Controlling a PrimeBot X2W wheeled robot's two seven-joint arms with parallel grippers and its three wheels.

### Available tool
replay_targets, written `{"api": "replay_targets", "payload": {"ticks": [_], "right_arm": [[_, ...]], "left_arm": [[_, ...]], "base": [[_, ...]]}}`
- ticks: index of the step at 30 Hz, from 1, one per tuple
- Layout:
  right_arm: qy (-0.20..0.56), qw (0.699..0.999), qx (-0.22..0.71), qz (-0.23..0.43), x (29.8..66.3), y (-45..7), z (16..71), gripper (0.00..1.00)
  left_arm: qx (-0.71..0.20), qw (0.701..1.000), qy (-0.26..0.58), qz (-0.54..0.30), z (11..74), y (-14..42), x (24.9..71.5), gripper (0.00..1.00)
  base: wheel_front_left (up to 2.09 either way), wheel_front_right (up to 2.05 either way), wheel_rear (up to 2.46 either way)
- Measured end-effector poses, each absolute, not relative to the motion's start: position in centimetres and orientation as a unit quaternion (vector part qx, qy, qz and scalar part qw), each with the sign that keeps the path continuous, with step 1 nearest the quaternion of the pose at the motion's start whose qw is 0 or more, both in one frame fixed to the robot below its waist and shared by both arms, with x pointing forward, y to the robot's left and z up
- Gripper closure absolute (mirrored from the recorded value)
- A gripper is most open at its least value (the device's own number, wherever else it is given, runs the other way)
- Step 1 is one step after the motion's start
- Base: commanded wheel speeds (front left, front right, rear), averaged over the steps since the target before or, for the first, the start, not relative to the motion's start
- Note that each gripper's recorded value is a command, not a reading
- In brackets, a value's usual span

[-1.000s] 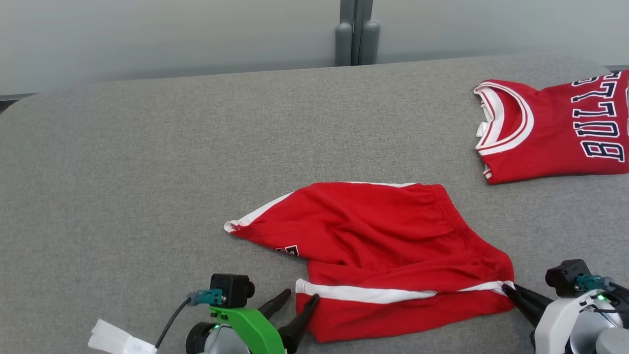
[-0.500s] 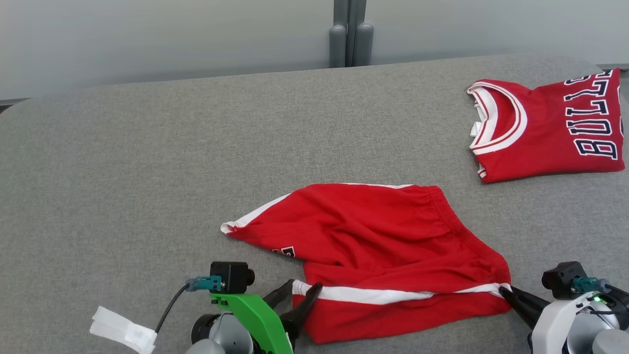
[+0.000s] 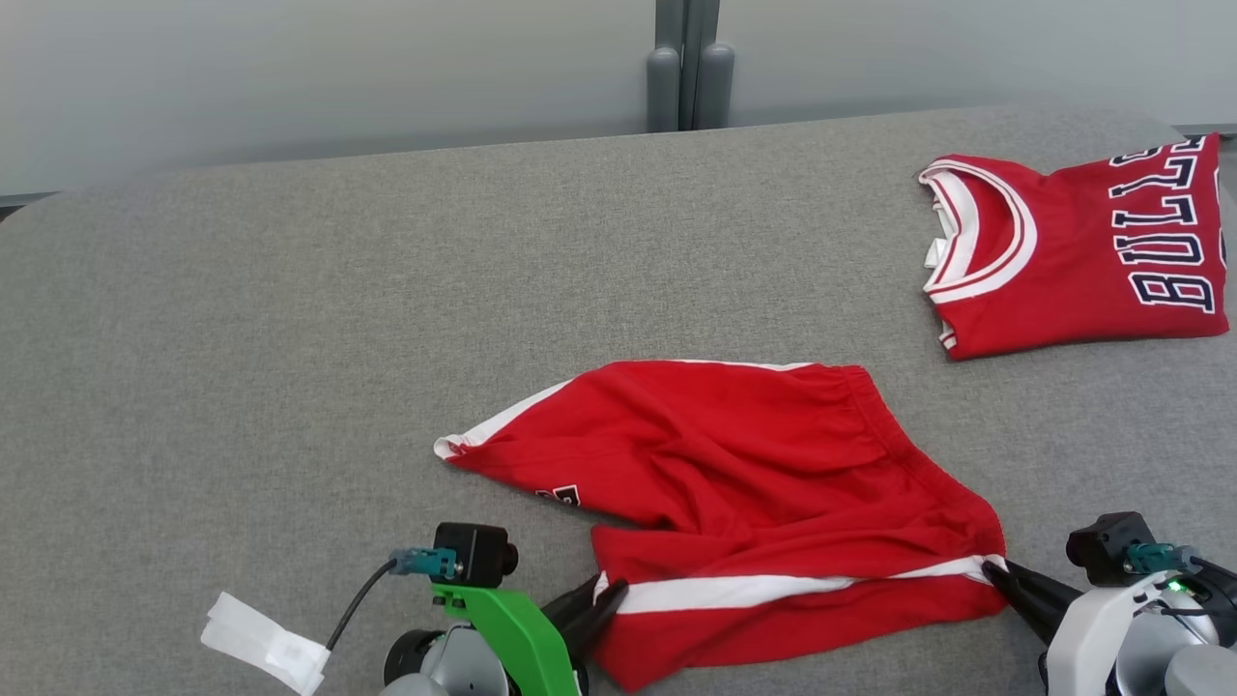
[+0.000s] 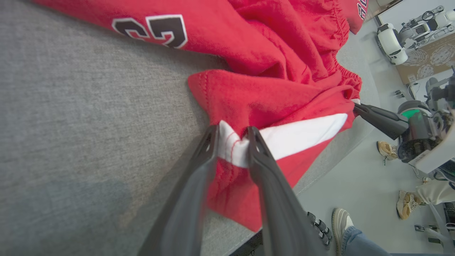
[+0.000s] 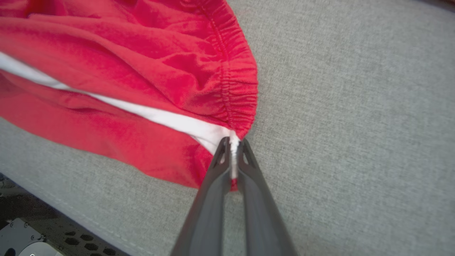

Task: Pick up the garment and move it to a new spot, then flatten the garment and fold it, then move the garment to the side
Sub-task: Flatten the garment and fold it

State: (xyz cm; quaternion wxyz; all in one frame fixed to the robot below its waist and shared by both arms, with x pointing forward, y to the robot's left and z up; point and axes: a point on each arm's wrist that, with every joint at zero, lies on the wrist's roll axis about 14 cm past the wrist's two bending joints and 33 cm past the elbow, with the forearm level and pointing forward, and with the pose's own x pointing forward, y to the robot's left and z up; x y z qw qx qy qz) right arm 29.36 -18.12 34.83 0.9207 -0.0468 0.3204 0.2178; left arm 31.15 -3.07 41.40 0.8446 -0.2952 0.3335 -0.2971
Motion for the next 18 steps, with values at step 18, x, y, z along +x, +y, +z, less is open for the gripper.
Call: {"api": "replay_targets", "payload": {"ticks": [18], "right_arm": [[0.299, 0.929, -0.028, 0.217, 30.3, -17.5, 35.4, 1.0]], "left_arm": [[-0.268, 0.887, 0.275, -0.257, 42.9, 0.3, 34.0, 1.0]], "base": [[0.0, 0.0, 0.0]]}}
